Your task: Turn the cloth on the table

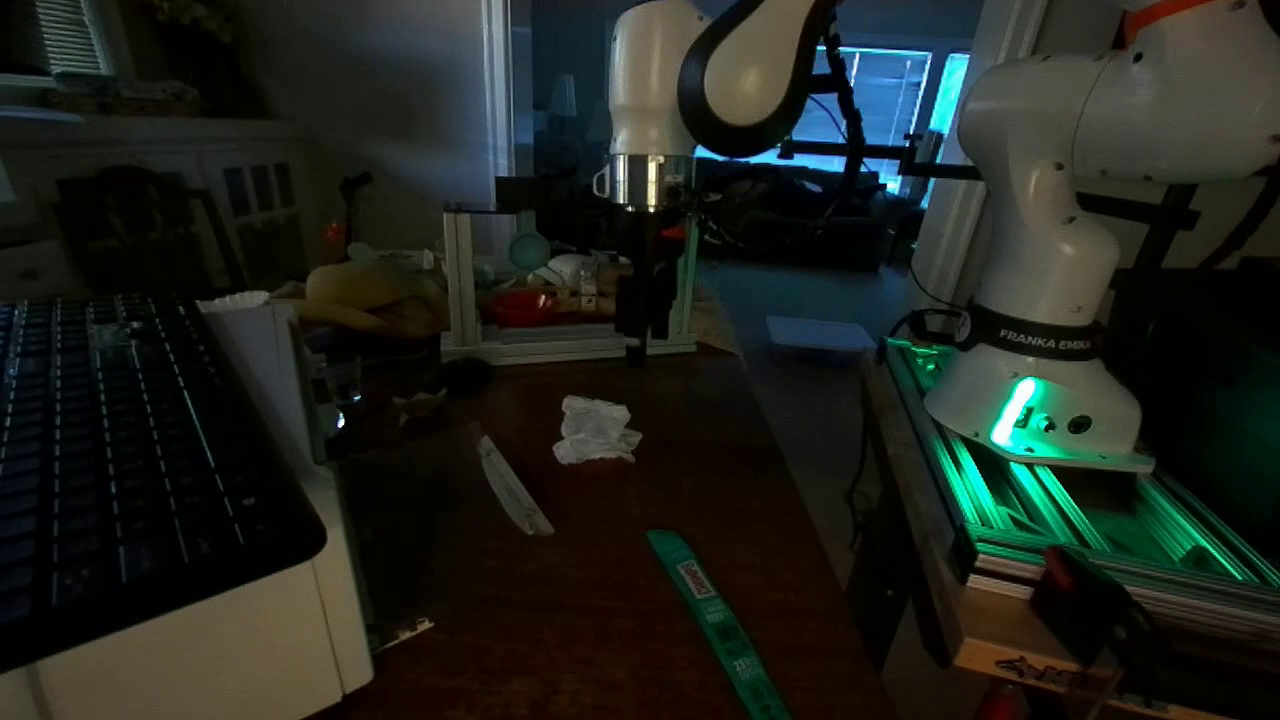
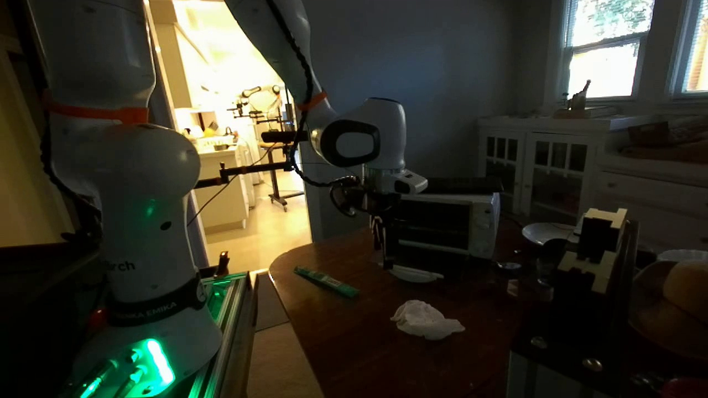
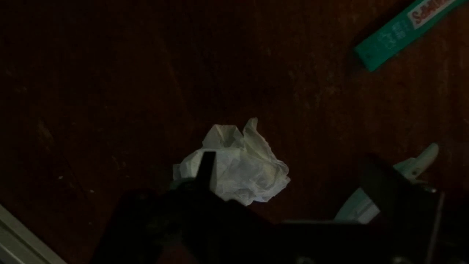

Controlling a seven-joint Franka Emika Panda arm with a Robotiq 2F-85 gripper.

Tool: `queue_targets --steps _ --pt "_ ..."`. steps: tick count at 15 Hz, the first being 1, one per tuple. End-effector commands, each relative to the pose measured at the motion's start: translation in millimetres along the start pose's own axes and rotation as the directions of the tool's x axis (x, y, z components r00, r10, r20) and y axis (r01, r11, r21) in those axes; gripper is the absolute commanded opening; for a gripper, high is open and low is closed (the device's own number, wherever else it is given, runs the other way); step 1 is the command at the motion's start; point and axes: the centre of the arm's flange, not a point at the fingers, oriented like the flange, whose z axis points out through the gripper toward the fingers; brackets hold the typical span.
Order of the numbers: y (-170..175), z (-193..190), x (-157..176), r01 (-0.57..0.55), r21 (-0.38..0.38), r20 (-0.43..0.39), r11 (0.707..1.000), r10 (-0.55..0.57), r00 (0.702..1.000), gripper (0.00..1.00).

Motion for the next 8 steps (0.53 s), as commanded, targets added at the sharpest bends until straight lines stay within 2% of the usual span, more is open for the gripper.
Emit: queue_targets --steps 1,5,6,8 --pt "2 -25 -9 -0.017 0.076 0.033 0.997 0.014 0.999 1.00" --pt "3 -47 -13 -0.029 0.078 0.033 0.997 0.027 0.999 1.00" --pt "0 -33 -3 -0.013 0.062 0.018 0.998 0.012 1.000 1.00" --pt "0 -37 -3 -0.013 0.062 0.011 0.998 0.012 1.000 1.00"
